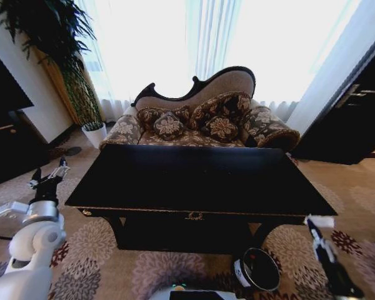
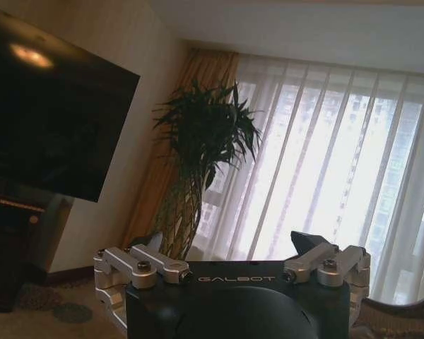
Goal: Move to the front of the table and place the trash on the table into the trash bin.
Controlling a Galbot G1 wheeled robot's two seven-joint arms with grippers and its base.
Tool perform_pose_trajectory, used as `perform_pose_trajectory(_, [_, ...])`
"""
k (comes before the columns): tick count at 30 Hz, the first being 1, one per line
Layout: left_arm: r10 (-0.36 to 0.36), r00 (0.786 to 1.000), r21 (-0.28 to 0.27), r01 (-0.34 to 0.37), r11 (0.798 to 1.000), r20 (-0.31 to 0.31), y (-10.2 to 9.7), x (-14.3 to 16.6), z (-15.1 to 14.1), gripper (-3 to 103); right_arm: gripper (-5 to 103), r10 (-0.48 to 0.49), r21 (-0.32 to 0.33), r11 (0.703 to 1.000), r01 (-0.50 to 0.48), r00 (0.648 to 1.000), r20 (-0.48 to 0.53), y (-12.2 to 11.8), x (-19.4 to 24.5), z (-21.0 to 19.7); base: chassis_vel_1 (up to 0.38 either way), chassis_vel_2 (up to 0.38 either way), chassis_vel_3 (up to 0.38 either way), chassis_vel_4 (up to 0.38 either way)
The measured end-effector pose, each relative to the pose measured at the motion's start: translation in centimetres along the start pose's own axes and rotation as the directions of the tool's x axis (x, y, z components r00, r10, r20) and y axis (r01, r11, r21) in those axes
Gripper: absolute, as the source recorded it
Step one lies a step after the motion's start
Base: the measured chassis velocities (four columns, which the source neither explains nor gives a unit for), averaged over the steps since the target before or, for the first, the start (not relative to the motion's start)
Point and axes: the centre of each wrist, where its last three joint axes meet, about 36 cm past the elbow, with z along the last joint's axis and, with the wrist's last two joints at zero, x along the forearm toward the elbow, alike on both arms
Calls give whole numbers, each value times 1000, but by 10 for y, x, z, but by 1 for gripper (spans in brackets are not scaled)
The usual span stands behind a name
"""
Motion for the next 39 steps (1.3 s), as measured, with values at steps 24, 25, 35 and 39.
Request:
perform_pose_trajectory(24, [-41,995,-20,43,999,86,8,20,-53,100,0,195,359,932,42,778,-597,-98,21,106,0,0,0,0])
perform_pose_trajectory(25, [-41,995,-20,43,999,90,7,22,-54,100,0,208,376,925,53,758,-618,-102,15,109,0,0,0,0])
perform_pose_trajectory(35, [-60,989,-42,66,997,135,2,38,-64,100,0,414,572,807,148,548,-726,-128,-19,151,0,0,0,0])
perform_pose_trajectory(39, [-71,987,-48,78,996,141,3,42,-66,100,0,528,631,769,99,459,-715,-139,-13,152,0,0,0,0])
